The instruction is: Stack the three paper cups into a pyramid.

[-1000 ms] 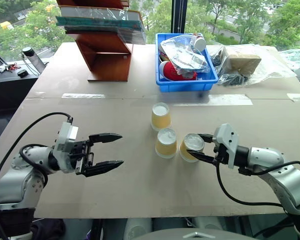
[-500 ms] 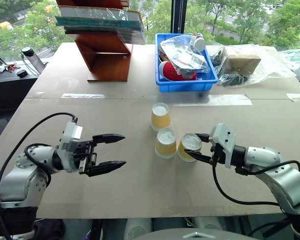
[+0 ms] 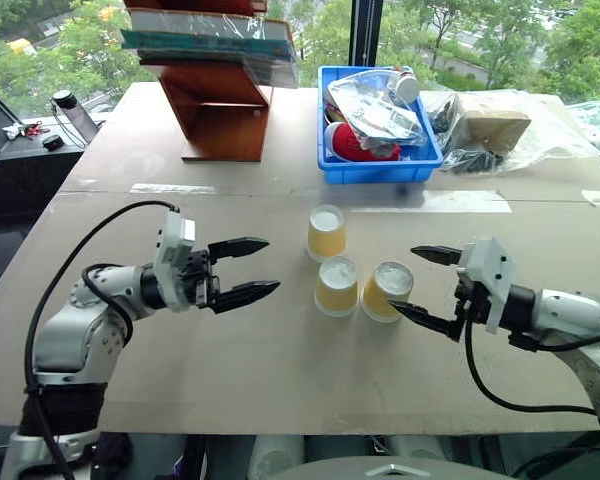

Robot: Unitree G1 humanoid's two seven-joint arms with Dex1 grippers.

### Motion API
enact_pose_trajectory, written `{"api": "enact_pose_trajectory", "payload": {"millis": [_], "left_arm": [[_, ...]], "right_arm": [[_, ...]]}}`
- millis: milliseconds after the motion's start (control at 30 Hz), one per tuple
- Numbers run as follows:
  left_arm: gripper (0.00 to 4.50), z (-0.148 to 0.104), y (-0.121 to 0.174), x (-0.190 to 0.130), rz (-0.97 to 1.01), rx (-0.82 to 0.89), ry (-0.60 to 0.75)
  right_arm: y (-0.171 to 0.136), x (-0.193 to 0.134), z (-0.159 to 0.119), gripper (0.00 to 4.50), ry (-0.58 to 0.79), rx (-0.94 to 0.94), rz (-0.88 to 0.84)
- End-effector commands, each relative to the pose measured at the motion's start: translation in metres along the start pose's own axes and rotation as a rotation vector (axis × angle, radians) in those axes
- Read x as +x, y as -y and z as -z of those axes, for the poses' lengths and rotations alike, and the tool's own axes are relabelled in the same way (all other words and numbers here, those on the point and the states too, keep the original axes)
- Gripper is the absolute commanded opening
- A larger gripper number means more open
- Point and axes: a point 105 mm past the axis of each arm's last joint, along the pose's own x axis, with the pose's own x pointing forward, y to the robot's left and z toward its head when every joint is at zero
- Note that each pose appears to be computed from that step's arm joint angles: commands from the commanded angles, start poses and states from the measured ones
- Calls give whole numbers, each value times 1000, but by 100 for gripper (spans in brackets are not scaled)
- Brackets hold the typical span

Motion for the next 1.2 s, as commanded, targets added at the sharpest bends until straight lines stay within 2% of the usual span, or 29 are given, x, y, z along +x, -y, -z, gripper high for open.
{"api": "enact_pose_trajectory", "payload": {"millis": [33,267,500,800,900,1000,1033,1200], "left_arm": [[450,-2,-7,11,-18,43,-13],[450,5,-30,41,-55,82,-46],[450,16,-53,61,-102,97,-70],[450,18,-61,81,-88,118,-67],[386,16,-63,84,-85,118,-58],[263,14,-63,86,-70,121,-51],[243,12,-62,87,-64,123,-47],[243,-8,-64,91,-47,165,-17]], "right_arm": [[-5,-11,-23,447,71,-75,8],[-10,-29,-37,447,103,-120,104],[-15,-38,-34,447,71,-108,173],[-19,-44,-30,447,59,-99,197],[-22,-47,-30,450,69,-88,203],[-25,-50,-30,450,100,-55,209],[-26,-51,-30,450,111,-42,214],[-20,-57,-34,450,126,-82,266]]}}
